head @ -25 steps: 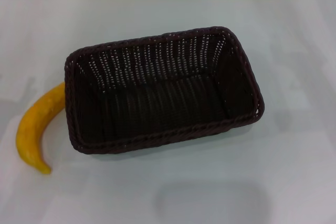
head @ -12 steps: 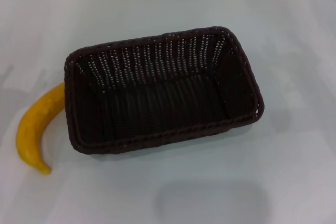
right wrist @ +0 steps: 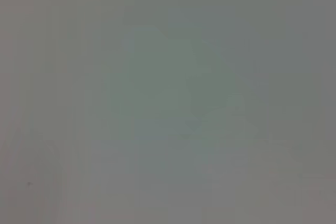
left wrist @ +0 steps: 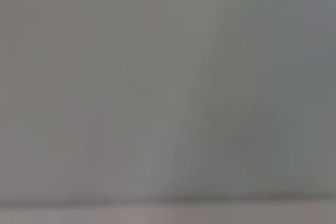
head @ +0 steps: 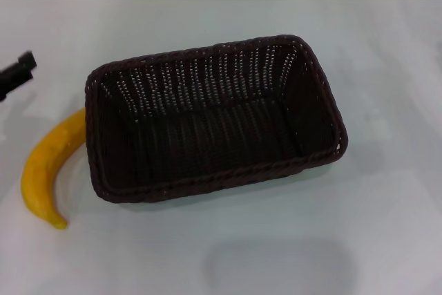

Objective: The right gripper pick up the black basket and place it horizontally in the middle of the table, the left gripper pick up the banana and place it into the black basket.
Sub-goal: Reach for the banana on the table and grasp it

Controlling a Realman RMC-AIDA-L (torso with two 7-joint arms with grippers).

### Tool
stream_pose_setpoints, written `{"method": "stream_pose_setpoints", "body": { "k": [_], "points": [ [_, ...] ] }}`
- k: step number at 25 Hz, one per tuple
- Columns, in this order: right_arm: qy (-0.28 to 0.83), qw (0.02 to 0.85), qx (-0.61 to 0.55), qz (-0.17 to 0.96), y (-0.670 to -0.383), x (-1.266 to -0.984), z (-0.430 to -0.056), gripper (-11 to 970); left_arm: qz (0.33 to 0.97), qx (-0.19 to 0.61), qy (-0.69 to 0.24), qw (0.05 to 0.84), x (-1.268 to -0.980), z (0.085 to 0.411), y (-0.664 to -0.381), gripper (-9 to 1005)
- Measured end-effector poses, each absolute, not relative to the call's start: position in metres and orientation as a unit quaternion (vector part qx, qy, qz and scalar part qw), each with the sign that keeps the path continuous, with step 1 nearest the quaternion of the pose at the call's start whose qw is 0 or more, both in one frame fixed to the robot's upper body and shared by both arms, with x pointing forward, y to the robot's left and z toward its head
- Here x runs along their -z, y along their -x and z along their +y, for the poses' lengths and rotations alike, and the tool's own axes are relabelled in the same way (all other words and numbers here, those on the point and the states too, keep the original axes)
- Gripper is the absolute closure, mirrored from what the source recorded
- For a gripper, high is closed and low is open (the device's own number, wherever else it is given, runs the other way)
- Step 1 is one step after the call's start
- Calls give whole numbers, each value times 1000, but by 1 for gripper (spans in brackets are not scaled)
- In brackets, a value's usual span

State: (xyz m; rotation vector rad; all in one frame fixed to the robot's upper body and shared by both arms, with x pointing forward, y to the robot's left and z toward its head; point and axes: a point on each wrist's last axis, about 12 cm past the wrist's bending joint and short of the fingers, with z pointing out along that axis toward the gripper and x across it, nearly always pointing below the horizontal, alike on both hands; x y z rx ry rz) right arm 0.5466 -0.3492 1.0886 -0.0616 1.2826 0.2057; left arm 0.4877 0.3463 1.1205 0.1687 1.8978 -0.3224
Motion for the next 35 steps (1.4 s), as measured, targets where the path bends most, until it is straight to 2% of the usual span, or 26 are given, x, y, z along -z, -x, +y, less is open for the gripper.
{"method": "stream_pose_setpoints", "body": {
  "k": [10, 20, 35],
  "points": [
    [49, 800, -111, 588, -550, -1098, -345, 400, 859, 131, -61, 491, -1129, 343, -481, 135],
    [90, 796, -122, 586, -557, -1109, -334, 401, 912, 108, -58, 390, -1119, 338, -485, 135],
    [103, 796, -127, 583, -560, -1114, -328, 401, 918, 121, -77, 370, -1109, 327, -495, 135]
  ]
}}
